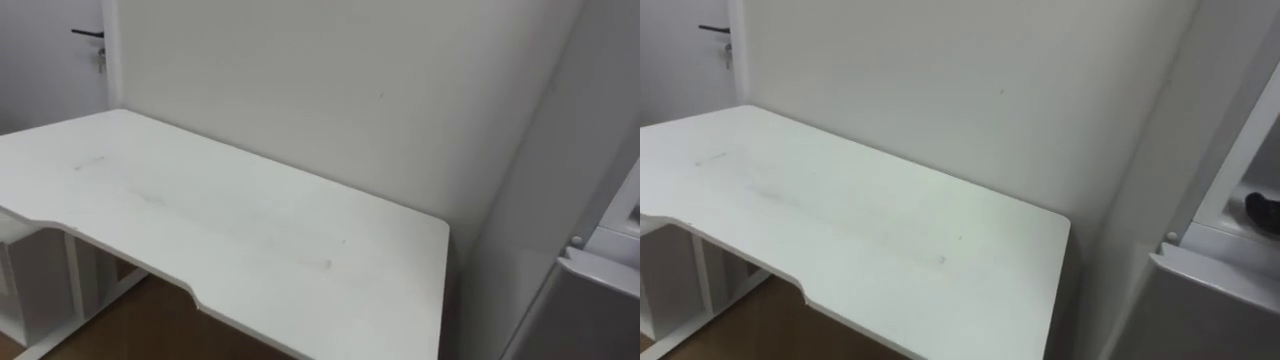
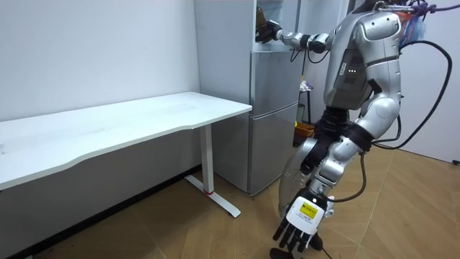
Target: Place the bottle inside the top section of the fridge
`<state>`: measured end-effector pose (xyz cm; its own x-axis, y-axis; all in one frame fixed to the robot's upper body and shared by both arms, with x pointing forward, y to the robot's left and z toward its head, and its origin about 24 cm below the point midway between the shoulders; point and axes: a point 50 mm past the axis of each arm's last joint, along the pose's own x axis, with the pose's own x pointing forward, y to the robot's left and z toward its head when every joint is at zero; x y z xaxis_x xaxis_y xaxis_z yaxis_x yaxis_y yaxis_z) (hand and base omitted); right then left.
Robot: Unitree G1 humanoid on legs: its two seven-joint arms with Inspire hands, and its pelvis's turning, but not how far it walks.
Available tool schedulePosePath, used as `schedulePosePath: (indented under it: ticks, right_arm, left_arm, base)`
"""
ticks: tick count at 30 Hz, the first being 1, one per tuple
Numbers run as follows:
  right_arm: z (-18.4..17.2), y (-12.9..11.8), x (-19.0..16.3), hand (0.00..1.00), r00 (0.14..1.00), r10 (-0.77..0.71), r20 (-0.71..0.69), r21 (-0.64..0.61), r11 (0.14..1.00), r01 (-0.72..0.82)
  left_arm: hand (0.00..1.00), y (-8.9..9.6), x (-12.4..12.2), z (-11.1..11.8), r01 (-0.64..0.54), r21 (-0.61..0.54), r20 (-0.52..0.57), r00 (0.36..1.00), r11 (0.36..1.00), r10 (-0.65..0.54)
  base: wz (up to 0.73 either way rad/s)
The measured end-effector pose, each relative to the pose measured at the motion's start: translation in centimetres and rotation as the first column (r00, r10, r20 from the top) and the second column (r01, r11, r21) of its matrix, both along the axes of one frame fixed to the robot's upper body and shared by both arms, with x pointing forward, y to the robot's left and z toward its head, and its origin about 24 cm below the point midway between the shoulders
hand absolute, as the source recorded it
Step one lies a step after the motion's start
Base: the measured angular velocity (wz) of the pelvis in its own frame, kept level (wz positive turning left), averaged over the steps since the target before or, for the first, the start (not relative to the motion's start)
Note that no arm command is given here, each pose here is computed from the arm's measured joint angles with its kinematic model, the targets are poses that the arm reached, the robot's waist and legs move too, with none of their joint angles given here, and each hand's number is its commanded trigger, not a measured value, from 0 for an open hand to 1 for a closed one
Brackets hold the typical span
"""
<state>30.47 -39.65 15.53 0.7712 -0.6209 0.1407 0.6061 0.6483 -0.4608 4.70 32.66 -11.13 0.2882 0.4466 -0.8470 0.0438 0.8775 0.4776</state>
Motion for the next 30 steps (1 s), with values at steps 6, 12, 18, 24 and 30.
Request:
schedulePosePath:
  ticks: [6,12,18,24,30]
  right_arm:
    - [1.5,-0.4,0.0,0.00,0.999,-0.008,0.039,-0.010,1.000,0.009]
    - [2.7,-0.2,0.4,0.00,0.996,-0.009,0.089,-0.007,1.000,0.009]
    - [3.2,-0.6,0.2,0.00,0.996,-0.006,0.094,-0.007,1.000,0.006]
    - [3.3,-0.7,0.2,0.00,0.997,0.034,0.071,-0.010,0.999,-0.033]
    - [3.3,-1.0,-0.1,0.00,0.997,0.046,0.068,0.006,0.999,-0.047]
  left_arm:
    - [0.00,-0.3,1.3,0.1,0.030,0.006,0.025,0.999,1.000,-0.030]
    - [0.00,-0.7,1.7,-0.1,0.053,-0.001,0.023,0.998,0.999,-0.053]
    - [0.00,-0.8,1.9,-0.1,0.047,0.001,-0.004,0.999,0.999,-0.047]
    - [0.00,-0.7,2.0,-0.2,0.038,0.001,-0.018,0.999,0.999,-0.038]
    - [0.00,-0.7,2.4,-0.1,0.032,0.003,-0.020,0.999,0.999,-0.032]
  base:
    - [0.02]
    - [-0.02]
    - [0.06]
    - [0.01]
    - [0.02]
